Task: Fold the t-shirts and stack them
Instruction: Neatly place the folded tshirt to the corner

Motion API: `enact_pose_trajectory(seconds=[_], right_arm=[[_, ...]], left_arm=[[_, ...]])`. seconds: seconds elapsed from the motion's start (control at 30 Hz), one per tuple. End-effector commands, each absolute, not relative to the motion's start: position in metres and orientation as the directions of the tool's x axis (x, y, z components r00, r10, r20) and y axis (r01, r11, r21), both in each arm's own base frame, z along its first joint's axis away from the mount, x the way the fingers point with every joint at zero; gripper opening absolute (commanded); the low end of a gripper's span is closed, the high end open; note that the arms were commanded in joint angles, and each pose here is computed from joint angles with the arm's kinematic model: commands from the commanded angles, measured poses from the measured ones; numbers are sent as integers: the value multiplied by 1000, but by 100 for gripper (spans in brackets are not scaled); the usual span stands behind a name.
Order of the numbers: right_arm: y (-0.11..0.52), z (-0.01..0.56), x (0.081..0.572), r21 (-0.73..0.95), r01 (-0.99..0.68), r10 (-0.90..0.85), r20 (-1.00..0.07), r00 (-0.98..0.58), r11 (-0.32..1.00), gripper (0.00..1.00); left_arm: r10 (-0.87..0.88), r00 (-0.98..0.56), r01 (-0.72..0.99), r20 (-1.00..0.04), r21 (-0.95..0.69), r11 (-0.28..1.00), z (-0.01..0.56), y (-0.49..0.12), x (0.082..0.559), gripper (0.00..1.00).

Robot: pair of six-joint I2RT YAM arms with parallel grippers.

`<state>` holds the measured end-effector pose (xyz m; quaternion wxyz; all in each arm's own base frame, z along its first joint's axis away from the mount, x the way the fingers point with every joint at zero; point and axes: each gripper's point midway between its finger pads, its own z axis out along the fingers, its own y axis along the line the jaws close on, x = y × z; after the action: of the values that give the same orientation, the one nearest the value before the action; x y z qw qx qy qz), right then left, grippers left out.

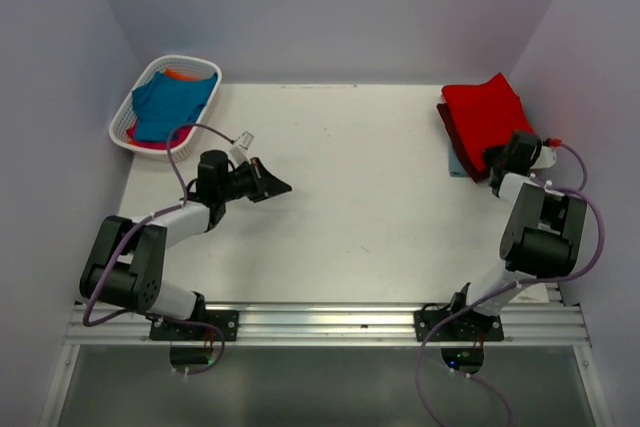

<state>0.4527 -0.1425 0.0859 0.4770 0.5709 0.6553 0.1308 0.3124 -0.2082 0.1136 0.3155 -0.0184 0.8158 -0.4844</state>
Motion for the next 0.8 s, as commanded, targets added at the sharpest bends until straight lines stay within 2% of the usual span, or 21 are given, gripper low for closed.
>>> enact_pose_trajectory(seconds=[0.0,0.03,0.07,0.1,0.13,0.17,0.2,0.3,0.33,0.37,0.4,0.43,0.47,0.5,0.53,0.57,0.73,0.77], right_arm=[[-132,93,424,715,639,888,-447,106,283,0],[-130,130,433,784,523,871,-469,147,334,0],[-122,133,429,803,471,871,-473,133,365,4],[-105,152,433,828,364,872,-484,77,427,15],[-93,173,433,845,269,868,-494,58,463,21],[-83,196,437,852,171,860,-509,45,495,24],[-60,211,438,847,71,850,-523,-62,526,32],[-4,222,435,845,-80,803,-528,-276,528,45],[21,223,428,838,-141,757,-539,-370,527,60],[39,220,422,833,-136,719,-535,-444,536,75],[71,214,413,761,-212,599,-622,-504,613,85],[83,192,401,734,-141,552,-609,-570,664,99],[95,199,395,631,-224,433,-708,-557,743,99],[129,197,382,590,-285,343,-727,-595,755,99],[130,187,374,546,-248,303,-726,-618,800,99],[138,185,368,501,-289,243,-751,-614,816,99],[168,178,330,365,-359,67,-776,-628,859,99],[174,175,323,318,-367,26,-785,-619,874,99]], left_arm=[[-333,-769,321,-546,-780,536,126,-206,310,0],[-330,-767,322,-550,-775,543,125,-205,309,0],[-329,-764,327,-556,-772,545,126,-205,308,0],[-328,-762,328,-559,-769,548,127,-204,308,0],[-327,-754,336,-569,-763,552,129,-203,308,1],[-332,-739,347,-586,-754,558,135,-202,309,6],[-333,-724,361,-604,-743,563,141,-201,309,17],[-344,-687,377,-640,-719,584,151,-196,311,37],[-342,-669,388,-660,-703,597,154,-194,312,51],[-345,-642,408,-685,-685,603,163,-192,312,57],[-349,-624,405,-700,-670,622,165,-188,313,66],[-341,-604,416,-721,-649,637,168,-186,313,69],[-350,-568,416,-745,-627,659,175,-180,313,72],[-348,-563,406,-750,-617,674,174,-177,311,78],[-348,-533,416,-771,-597,686,181,-174,309,79],[-357,-510,396,-782,-582,710,183,-169,312,83],[-332,-478,307,-813,-508,805,189,-150,304,87],[-332,-465,245,-821,-480,843,186,-138,304,87]])
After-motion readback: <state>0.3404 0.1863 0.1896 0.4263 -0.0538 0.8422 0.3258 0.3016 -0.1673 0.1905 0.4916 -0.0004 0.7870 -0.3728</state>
